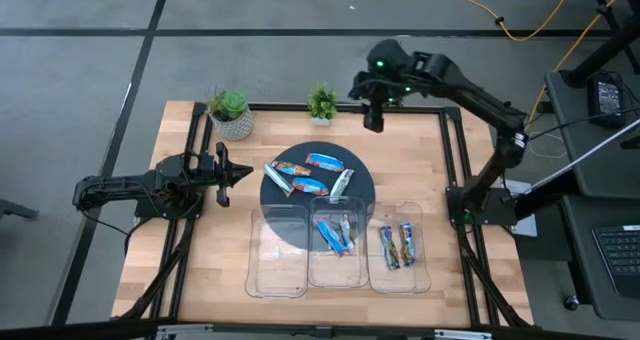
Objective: Pick and place Granola Bars by type
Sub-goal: Put the red granola bar into the middle transparent bin
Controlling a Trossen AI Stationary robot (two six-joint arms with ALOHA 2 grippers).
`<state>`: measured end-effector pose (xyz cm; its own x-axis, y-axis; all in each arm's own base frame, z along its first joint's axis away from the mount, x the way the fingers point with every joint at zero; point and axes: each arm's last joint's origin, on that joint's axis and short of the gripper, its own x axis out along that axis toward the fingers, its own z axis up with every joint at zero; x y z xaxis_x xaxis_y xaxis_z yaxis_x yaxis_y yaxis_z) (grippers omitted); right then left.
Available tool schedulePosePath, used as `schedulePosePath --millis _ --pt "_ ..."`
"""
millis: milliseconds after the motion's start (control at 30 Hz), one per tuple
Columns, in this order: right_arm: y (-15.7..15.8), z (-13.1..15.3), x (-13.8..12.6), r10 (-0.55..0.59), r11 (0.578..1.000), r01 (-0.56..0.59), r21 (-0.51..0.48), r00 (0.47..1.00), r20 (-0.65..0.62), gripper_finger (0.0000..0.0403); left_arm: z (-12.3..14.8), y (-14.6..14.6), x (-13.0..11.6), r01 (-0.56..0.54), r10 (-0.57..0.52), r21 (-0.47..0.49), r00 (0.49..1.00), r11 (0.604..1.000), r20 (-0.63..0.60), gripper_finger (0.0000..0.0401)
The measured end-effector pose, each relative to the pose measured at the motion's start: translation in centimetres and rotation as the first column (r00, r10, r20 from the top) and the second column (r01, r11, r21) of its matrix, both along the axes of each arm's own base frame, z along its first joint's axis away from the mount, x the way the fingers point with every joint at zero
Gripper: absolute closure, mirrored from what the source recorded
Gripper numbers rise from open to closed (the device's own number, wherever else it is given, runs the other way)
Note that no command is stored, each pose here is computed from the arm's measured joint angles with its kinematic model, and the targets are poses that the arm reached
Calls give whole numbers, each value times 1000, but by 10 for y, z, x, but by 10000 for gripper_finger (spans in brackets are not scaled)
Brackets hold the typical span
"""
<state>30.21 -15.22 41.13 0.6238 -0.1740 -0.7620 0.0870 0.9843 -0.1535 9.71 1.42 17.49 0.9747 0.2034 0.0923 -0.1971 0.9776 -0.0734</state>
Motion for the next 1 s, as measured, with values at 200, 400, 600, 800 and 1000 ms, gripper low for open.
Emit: schedulePosePath --millis 200,400,600,800,1000 --pt "-12 -10 24 22 1000 -22 -8 1000 -21 171 0 0 0 0 0 0 1000 1000 0 389" --pt "-14 -40 55 15 998 -11 56 997 -71 165 0 0 0 0 0 0 1000 1000 0 393" --pt "-4 -96 80 18 984 23 175 972 -233 175 0 0 0 0 0 0 1000 1000 0 388" --pt "6 -122 91 50 980 5 198 961 -272 184 0 0 0 0 0 0 1000 1000 0 392" --pt "7 -146 94 9 972 55 230 963 -269 184 0 0 0 0 0 0 1000 1000 0 390"
